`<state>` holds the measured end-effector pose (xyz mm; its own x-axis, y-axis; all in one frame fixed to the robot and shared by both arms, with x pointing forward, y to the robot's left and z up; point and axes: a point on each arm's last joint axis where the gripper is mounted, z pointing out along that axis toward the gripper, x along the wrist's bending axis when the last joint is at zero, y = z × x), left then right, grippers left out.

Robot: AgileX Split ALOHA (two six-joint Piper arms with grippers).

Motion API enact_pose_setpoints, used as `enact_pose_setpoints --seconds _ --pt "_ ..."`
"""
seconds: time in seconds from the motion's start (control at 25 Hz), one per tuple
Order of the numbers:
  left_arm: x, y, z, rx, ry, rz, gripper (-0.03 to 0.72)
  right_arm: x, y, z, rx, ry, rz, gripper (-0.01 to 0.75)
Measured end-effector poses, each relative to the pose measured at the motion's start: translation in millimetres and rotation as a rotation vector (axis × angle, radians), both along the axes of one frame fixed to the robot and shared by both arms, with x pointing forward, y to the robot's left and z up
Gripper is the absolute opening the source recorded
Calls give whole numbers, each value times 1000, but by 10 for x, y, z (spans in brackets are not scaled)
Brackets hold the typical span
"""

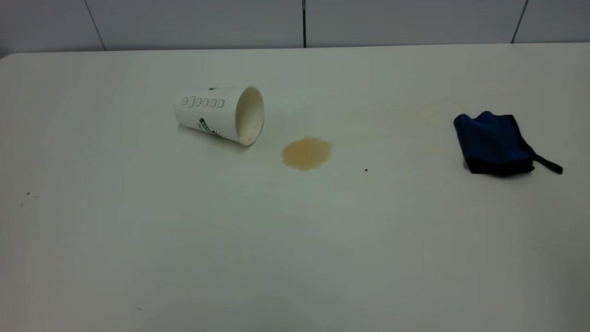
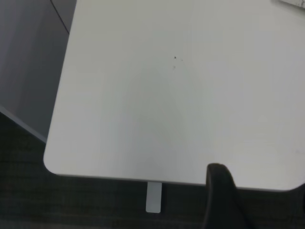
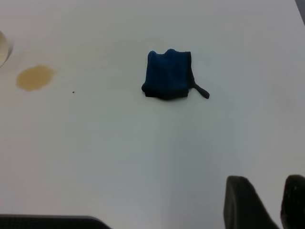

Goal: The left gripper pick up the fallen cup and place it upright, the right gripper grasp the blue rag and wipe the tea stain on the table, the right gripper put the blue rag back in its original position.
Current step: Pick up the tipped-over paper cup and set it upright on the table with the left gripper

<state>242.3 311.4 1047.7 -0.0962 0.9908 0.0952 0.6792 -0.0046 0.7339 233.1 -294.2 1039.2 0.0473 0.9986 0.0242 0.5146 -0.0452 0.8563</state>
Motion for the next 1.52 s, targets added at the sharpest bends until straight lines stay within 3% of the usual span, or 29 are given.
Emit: enact_pose_setpoints --seconds 0.28,0.44,0.6,0.76,1.0,1.2,1.52 --pt "669 27 450 16 106 -16 446 0 0 0 0 0 0 238" --pt "1172 10 584 11 215 -76 509 0 0 0 0 0 0 238" --pt "1701 -34 547 -21 303 -150 575 0 0 0 0 0 0 238" --pt "2208 -172 371 0 389 -220 584 0 0 0 0 0 0 238" --pt "2840 -703 139 140 462 -293 586 0 0 0 0 0 0 238" --pt "3183 -1322 -137 263 482 -266 586 0 0 0 0 0 0 238" --pt "3480 -2280 -588 521 513 -366 588 0 0 0 0 0 0 238"
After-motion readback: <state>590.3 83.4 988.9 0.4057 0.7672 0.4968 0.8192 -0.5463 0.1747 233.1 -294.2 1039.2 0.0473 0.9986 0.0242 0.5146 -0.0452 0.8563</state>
